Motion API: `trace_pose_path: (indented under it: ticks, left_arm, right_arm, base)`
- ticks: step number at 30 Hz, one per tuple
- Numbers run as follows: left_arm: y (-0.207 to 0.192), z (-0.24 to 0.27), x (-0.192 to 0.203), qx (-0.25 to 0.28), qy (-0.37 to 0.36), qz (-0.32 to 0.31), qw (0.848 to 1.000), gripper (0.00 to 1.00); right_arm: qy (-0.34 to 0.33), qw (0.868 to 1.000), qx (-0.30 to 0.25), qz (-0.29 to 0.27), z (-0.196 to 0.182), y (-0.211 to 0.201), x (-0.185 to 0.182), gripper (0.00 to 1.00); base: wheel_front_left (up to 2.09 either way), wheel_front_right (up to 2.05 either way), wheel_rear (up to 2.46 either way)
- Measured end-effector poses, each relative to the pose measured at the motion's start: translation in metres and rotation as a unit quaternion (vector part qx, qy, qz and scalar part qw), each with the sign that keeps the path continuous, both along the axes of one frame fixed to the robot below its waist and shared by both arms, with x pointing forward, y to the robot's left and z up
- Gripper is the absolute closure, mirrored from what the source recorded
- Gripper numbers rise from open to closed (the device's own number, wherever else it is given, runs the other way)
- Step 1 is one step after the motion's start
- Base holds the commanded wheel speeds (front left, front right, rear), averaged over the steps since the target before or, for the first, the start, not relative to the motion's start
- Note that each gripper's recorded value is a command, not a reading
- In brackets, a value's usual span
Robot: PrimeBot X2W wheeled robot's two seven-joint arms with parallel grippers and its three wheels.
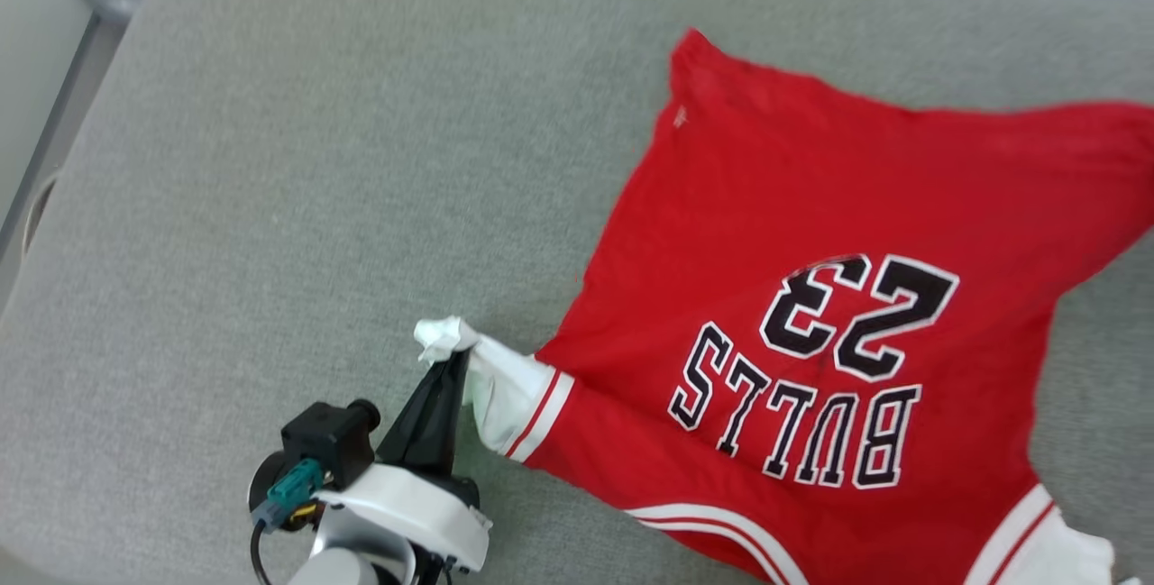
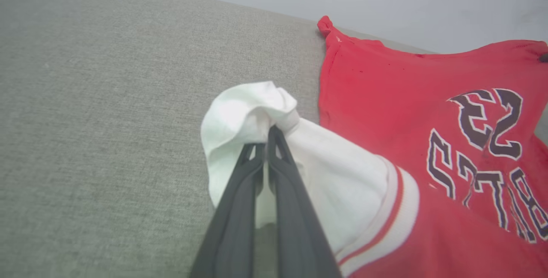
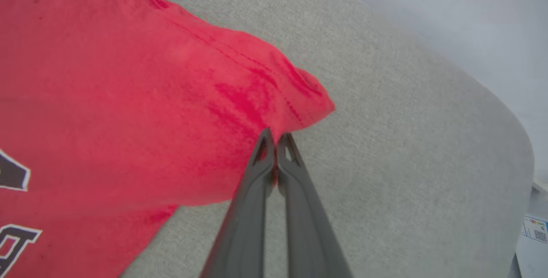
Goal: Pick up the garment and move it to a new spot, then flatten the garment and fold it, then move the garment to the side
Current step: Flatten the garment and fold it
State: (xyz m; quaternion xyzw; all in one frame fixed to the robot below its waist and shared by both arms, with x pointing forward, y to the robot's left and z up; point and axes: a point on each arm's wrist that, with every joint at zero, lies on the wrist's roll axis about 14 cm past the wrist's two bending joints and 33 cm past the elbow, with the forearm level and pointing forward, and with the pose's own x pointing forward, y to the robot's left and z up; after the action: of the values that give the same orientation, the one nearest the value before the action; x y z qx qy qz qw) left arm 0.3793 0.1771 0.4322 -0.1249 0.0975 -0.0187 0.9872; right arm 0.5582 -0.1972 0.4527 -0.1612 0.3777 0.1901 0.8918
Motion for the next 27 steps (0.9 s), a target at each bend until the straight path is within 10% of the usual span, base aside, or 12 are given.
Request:
trace_pose_path:
  ticks: [9, 27]
  left_arm:
    - [-0.007, 0.013, -0.018, -0.003, -0.008, -0.012, 1.000, 1.00]
    - [-0.020, 0.024, -0.033, -0.001, -0.016, -0.034, 0.999, 1.00]
  right_arm:
    - [-0.007, 0.999, 0.003, -0.036, 0.011, -0.062, -0.079, 1.00]
    - [0.178, 0.968, 0.061, -0.163, -0.096, -0.100, -0.291, 1.00]
  base:
    - [0.00, 0.00, 0.00]
    - [0.00, 0.00, 0.00]
